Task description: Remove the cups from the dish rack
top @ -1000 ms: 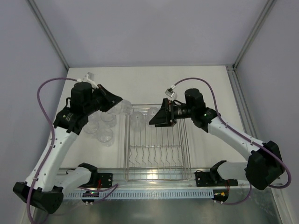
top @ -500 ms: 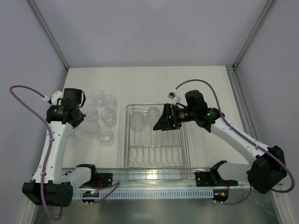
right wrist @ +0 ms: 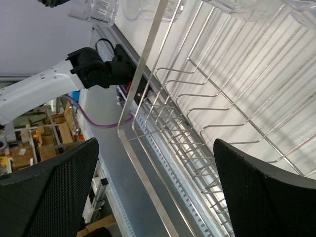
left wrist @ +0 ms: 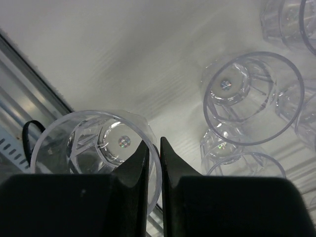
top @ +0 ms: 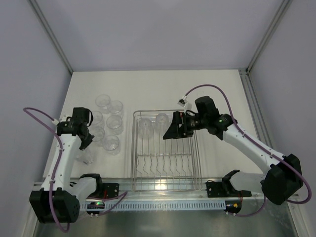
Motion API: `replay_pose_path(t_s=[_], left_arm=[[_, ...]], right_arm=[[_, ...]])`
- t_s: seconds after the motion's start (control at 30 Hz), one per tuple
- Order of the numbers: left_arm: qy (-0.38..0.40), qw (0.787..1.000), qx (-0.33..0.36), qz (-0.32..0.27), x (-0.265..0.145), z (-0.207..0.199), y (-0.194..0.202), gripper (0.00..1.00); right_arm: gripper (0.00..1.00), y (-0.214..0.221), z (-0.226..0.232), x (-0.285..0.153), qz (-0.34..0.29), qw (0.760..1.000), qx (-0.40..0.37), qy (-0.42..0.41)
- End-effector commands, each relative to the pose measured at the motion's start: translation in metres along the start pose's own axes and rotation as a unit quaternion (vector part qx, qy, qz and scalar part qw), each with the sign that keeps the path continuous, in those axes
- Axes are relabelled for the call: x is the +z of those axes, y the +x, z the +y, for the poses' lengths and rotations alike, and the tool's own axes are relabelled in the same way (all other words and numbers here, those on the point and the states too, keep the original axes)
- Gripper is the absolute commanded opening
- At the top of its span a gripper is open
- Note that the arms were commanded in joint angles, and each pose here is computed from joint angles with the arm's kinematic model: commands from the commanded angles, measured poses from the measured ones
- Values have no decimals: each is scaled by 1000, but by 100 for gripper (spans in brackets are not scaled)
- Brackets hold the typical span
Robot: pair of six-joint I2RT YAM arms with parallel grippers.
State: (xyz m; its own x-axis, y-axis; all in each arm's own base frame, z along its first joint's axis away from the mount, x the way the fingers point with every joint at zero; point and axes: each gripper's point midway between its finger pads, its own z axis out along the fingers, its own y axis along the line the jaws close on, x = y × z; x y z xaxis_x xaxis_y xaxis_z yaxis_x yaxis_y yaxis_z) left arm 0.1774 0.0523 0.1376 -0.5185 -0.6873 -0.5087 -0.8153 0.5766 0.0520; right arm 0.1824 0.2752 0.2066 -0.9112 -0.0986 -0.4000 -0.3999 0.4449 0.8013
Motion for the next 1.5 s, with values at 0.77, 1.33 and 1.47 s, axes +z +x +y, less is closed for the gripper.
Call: replay_pose_path(t_s=[0.77, 1.33, 1.47], left_arm=[[108, 993, -23, 43, 45, -61, 28, 0], [130, 990, -24, 55, 41, -67, 32, 66], [149, 987, -28, 59, 30, -70, 32, 70]], right_arm=[[100, -57, -132, -8, 16, 894, -114, 433], [100, -96, -159, 12, -21, 875, -150, 459], [100, -106, -162, 16, -27, 872, -155, 464]])
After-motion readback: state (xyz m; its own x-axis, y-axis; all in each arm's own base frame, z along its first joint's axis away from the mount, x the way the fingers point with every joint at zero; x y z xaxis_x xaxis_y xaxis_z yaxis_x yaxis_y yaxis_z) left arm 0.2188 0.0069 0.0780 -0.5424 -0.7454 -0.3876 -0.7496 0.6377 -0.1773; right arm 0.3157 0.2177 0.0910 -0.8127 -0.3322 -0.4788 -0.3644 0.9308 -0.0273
